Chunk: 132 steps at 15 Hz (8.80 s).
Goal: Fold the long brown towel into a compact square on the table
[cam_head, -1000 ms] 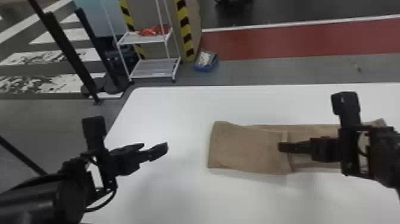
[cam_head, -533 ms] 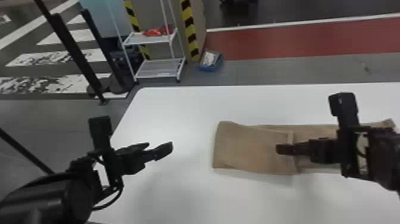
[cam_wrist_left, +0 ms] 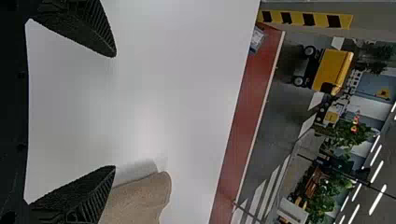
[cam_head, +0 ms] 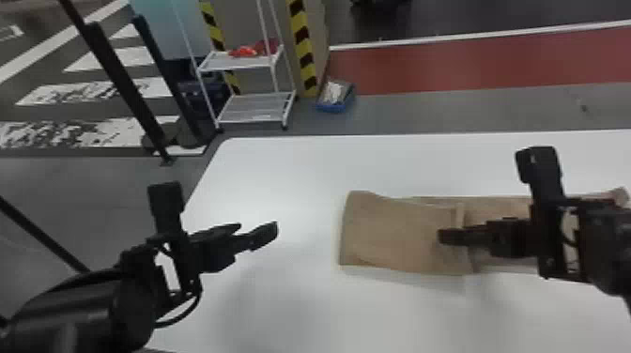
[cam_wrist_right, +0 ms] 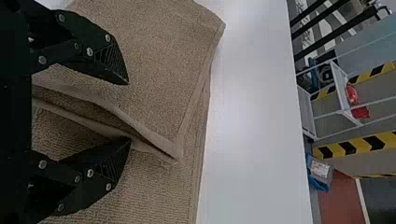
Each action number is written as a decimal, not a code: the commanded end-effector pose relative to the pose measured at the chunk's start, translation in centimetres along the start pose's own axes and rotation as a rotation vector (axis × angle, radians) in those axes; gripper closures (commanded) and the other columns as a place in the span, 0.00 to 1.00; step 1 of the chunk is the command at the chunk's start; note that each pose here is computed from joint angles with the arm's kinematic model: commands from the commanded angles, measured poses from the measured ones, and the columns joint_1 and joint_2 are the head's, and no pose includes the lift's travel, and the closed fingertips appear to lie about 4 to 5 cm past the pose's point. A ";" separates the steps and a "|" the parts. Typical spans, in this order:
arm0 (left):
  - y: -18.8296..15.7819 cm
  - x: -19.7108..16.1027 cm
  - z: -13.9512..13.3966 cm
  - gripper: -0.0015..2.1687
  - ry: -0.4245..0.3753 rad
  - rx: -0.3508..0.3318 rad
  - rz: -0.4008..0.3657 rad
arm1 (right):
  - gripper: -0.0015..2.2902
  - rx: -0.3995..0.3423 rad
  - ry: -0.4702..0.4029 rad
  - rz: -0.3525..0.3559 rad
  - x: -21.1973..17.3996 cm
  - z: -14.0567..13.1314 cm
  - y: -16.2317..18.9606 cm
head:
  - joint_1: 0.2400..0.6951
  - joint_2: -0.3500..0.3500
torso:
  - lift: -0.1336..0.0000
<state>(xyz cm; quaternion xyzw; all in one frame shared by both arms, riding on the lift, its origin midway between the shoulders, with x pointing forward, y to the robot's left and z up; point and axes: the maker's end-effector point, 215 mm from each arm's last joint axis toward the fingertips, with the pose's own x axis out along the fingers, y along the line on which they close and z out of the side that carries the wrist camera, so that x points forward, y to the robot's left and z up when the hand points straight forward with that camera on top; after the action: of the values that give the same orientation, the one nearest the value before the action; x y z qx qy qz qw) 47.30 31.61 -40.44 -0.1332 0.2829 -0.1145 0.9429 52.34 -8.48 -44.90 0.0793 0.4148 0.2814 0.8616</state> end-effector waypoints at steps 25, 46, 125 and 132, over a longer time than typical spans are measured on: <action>0.0 1.9 0.4 0.01 0.004 -0.009 -0.009 | 0.46 0.050 0.088 0.012 -0.6 -2.0 1.5 | 1.00 0.87 | 0.08; 0.1 2.2 -0.1 0.01 0.004 -0.002 -0.008 | 0.44 0.068 0.026 0.061 -1.2 0.0 2.2 | 1.00 0.87 | 0.08; -0.9 2.1 0.7 0.00 -0.374 0.067 0.085 | 0.49 0.415 -0.312 0.177 -14.5 3.8 -8.9 | 1.00 0.63 | 0.08; 0.0 1.2 0.9 0.00 -0.410 0.059 0.101 | 0.49 0.447 -0.322 0.161 -17.9 2.2 -10.6 | 1.00 0.59 | 0.08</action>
<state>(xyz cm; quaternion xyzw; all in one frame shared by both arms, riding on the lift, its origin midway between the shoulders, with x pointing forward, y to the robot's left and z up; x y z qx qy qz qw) 48.80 31.26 -40.62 -0.1106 0.0937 -0.0468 0.9883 49.97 -26.26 -34.77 0.3475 0.3102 0.2401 0.8517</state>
